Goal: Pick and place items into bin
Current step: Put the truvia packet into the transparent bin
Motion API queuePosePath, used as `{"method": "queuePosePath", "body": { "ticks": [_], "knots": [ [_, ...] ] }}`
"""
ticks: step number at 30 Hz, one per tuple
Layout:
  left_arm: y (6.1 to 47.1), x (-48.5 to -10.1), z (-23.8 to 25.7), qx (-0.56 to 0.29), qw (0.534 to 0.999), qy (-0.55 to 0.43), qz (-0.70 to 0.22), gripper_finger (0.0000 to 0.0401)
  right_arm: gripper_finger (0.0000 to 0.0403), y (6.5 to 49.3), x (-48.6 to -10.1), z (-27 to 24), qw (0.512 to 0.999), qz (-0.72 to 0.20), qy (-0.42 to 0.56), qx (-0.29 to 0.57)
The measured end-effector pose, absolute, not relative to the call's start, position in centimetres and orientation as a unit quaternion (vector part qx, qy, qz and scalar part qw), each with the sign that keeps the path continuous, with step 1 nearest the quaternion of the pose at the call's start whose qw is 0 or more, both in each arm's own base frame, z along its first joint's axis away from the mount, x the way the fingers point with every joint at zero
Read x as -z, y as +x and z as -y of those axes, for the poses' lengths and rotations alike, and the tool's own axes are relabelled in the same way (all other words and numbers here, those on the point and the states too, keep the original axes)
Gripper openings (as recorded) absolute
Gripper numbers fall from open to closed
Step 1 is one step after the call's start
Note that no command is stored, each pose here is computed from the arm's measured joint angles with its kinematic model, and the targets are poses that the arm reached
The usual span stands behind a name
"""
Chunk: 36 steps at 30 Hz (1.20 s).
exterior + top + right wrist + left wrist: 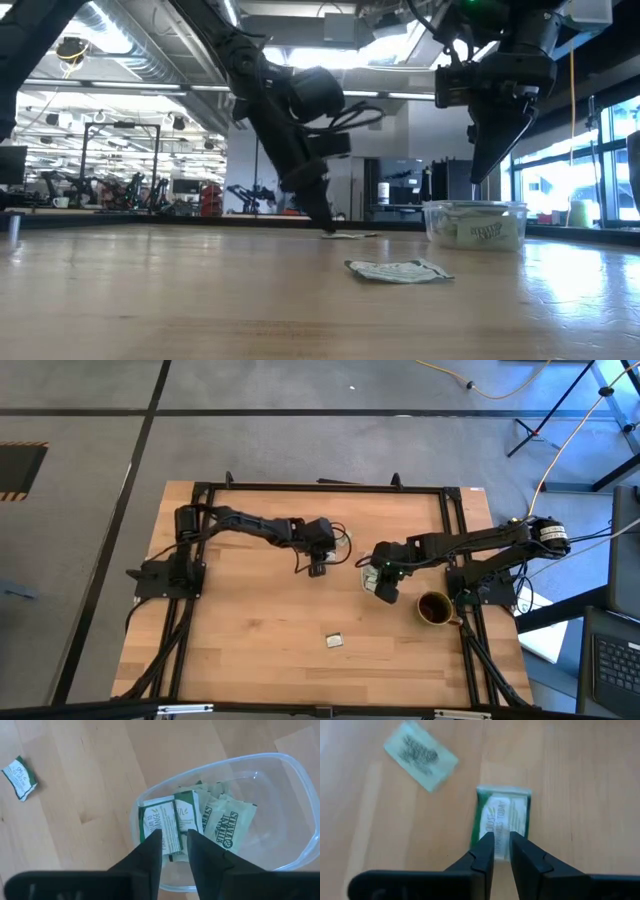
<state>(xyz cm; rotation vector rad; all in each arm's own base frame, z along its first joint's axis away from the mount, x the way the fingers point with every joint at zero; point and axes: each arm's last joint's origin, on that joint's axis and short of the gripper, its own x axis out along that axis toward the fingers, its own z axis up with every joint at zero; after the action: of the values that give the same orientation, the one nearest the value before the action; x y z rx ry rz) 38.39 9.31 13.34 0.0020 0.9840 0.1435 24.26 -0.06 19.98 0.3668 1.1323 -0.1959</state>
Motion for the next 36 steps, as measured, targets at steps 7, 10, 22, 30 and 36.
{"method": "queuePosePath", "body": {
  "ticks": [7, 10, 22, 30, 36],
  "knots": [
    [38.5, -12.5, -9.3, -0.059, 0.873, 0.007, -0.485, 0.0026, 0.0095, 24.3, -20.0, 0.1, 0.825, -0.53, 0.172, 0.091],
    [38.4, -12.4, -9.3, -0.057, 0.871, 0.009, -0.488, 0.0013, 0.0095, 24.3, -20.0, 0.1, 0.825, -0.53, 0.172, 0.091],
    [38.3, -12.8, -8.6, -0.057, 0.869, 0.018, -0.491, 0.0002, 0.0095, 24.8, -20.3, 0.1, 0.839, -0.503, 0.185, 0.092],
    [38.4, -14.3, -6.5, -0.071, 0.863, 0.102, -0.49, 0.0001, 0.0095, 25.1, -20.4, 0.1, 0.85, -0.491, 0.175, 0.082],
    [38.8, -14.5, -4.9, -0.086, 0.86, 0.152, -0.48, 0.0001, 0.0095, 25.1, -20.4, 0.1, 0.852, -0.491, 0.167, 0.077]
  ]
}}
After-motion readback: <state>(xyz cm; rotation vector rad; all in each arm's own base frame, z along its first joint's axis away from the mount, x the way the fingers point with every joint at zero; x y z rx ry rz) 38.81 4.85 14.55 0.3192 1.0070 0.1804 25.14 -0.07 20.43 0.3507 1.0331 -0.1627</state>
